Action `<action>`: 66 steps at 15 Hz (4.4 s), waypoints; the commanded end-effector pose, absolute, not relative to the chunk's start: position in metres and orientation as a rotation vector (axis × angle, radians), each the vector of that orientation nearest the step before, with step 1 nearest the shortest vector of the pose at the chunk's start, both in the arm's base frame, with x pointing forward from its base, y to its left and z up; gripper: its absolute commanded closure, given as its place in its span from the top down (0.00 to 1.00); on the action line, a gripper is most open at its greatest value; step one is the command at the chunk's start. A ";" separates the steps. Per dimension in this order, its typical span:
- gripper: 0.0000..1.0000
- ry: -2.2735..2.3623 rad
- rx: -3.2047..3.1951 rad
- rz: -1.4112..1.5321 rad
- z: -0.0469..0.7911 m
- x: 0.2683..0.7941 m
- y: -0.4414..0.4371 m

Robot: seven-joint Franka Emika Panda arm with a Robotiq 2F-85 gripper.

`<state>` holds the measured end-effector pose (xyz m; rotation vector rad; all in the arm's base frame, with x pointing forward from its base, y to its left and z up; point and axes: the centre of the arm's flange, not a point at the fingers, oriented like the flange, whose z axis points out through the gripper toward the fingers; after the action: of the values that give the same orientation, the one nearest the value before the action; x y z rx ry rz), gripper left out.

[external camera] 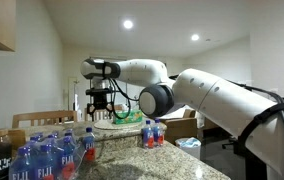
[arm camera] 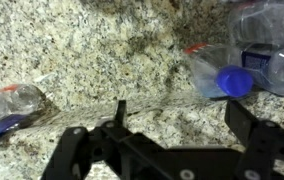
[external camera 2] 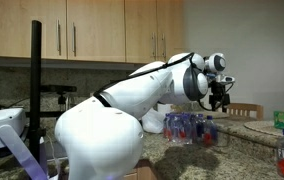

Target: Move the water bottles to the left

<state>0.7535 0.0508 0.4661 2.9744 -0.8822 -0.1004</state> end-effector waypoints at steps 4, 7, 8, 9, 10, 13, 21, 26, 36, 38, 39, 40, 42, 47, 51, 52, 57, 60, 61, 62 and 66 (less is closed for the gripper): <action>1.00 -0.786 3.015 -0.243 0.483 0.770 -0.006; 1.00 -0.805 3.002 -0.295 0.483 0.762 -0.033; 1.00 -0.806 2.997 -0.307 0.482 0.759 -0.042; 1.00 -0.803 2.996 -0.328 0.482 0.757 -0.050; 1.00 -0.790 2.998 -0.354 0.479 0.754 -0.062; 1.00 -0.770 3.005 -0.403 0.478 0.745 -0.090; 1.00 -0.692 3.019 -0.471 0.461 0.714 -0.141; 1.00 -0.645 3.039 -0.506 0.442 0.697 -0.171; 1.00 -0.628 3.040 -0.542 0.426 0.684 -0.227; 1.00 -0.610 3.042 -0.554 0.425 0.678 -0.237; 1.00 -0.595 3.041 -0.558 0.424 0.678 -0.238; 1.00 -0.574 3.042 -0.555 0.422 0.679 -0.241; 1.00 -0.552 3.044 -0.557 0.420 0.680 -0.244; 1.00 -0.473 3.057 -0.595 0.412 0.682 -0.249; 1.00 -0.425 3.061 -0.573 0.412 0.682 -0.247; 0.75 -0.411 3.064 -0.565 0.414 0.681 -0.246; 0.47 -0.339 3.072 -0.575 0.411 0.687 -0.236; 0.28 -0.319 3.076 -0.563 0.412 0.687 -0.233; 0.20 -0.315 3.076 -0.560 0.412 0.684 -0.234; 0.15 -0.317 3.074 -0.559 0.414 0.680 -0.237; 0.09 -0.324 3.067 -0.566 0.413 0.685 -0.238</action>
<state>0.6938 -0.2369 0.4109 3.0743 -0.3648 -0.5643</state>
